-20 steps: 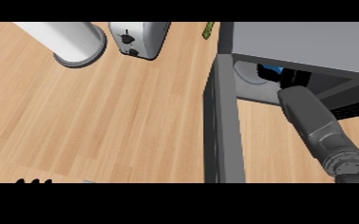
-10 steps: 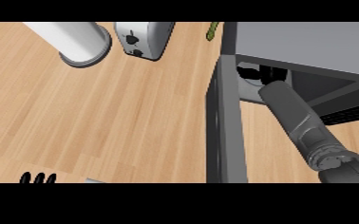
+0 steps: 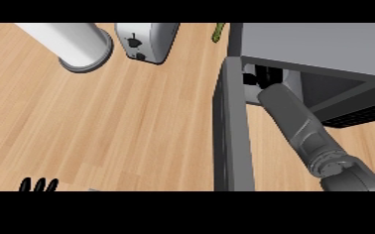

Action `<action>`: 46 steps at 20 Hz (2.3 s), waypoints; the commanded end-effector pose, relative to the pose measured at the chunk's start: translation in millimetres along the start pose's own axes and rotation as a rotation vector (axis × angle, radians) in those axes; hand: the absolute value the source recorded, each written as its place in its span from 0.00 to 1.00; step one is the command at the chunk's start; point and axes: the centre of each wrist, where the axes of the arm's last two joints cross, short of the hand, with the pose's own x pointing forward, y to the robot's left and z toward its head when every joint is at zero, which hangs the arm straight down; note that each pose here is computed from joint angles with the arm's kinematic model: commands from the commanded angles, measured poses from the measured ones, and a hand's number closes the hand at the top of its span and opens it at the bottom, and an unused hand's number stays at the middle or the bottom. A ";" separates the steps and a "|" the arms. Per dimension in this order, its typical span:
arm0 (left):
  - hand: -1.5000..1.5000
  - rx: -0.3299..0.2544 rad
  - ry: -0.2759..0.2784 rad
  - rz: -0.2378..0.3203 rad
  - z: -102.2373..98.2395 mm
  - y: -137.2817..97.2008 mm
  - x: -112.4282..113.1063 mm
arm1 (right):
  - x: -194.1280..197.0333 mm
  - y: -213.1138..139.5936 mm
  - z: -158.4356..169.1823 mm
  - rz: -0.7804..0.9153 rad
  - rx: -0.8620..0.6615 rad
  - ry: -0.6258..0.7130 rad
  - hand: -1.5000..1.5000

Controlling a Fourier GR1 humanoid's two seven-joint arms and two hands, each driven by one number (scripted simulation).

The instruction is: Pick up the milk, place it into the microwave and close the microwave

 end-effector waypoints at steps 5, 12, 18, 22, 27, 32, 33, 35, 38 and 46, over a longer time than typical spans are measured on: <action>0.00 0.007 -0.008 0.000 -1.7 3.6 -1.4 | 26.2 15.9 1.0 -0.297 0.015 -0.001 0.00; 0.00 0.008 0.008 -0.009 9.1 3.0 3.9 | 5.5 22.5 23.8 -0.529 0.045 0.030 0.00; 0.00 0.054 0.020 -0.022 14.9 -4.5 0.6 | -22.5 30.3 58.7 -0.649 0.084 0.036 0.00; 0.00 0.041 0.044 -0.009 8.3 -2.3 5.3 | -31.0 36.2 76.8 -0.692 0.110 0.039 0.00; 0.00 0.059 0.039 -0.025 21.8 -11.8 16.8 | -51.9 36.0 102.8 -0.758 0.090 0.027 0.00; 0.00 0.018 0.059 -0.017 26.2 -18.3 14.5 | -66.3 31.0 115.1 -0.834 0.161 -0.008 0.00; 0.00 0.011 0.075 -0.030 32.9 -17.0 3.8 | -73.3 31.2 127.6 -0.882 0.186 0.006 0.00; 0.00 -0.018 0.103 -0.033 13.8 -24.1 -8.4 | -69.3 42.9 147.8 -0.894 0.215 -0.006 0.00; 0.00 -0.039 0.111 -0.057 18.6 -25.0 4.6 | -89.5 27.8 154.5 -0.874 0.225 0.013 0.00; 0.00 -0.144 0.171 0.026 8.5 -20.2 -11.9 | -133.1 -15.6 176.9 -0.862 0.141 0.018 0.00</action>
